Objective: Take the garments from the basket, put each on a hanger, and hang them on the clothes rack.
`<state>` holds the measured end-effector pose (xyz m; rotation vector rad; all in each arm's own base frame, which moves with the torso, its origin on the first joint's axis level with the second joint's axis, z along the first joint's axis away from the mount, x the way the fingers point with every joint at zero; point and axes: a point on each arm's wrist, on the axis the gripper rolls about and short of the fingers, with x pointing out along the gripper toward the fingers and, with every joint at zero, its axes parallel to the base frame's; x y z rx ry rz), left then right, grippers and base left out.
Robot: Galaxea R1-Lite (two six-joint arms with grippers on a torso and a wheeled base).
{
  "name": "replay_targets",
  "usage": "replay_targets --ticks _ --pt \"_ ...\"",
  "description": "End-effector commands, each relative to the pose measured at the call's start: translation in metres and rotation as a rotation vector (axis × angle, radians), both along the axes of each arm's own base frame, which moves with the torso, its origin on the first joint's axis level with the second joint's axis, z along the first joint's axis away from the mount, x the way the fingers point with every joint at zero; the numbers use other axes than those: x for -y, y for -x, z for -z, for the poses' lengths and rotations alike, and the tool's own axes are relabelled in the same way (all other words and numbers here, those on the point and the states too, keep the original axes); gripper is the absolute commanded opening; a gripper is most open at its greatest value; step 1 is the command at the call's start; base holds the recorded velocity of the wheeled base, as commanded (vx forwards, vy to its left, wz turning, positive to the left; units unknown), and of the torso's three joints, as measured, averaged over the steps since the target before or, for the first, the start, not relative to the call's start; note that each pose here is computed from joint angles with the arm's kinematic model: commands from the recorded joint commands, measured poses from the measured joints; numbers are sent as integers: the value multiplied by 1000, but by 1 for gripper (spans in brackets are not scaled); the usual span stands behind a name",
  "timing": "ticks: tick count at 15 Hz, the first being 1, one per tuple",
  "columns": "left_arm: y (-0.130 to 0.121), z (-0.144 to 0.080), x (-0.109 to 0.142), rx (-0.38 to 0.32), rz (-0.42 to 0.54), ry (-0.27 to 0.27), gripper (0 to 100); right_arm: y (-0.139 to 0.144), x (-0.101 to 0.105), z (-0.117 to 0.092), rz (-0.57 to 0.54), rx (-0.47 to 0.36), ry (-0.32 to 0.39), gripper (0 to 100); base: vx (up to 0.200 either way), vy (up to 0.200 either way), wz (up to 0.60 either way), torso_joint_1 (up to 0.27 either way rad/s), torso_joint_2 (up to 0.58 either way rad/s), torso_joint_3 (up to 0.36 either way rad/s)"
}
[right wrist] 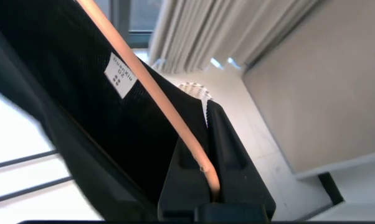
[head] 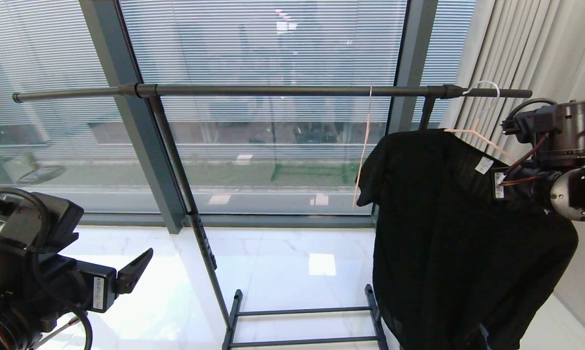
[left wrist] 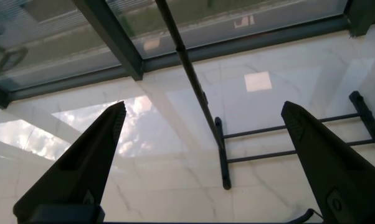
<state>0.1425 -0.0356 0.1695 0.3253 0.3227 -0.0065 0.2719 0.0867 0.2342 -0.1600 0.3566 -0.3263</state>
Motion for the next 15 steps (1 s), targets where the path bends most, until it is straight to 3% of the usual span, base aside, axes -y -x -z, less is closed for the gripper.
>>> replay_targets --ticks 1,11,15 --pt "1 0 0 3 2 2 100 -3 -1 3 16 -6 12 0 0 0 0 0 0 0" --pt "3 0 3 4 25 6 100 -14 -14 -7 19 60 3 0 0 0 0 0 0 0" --pt "4 0 7 6 54 9 100 -14 -14 -7 37 62 11 0 200 0 0 -10 5 7"
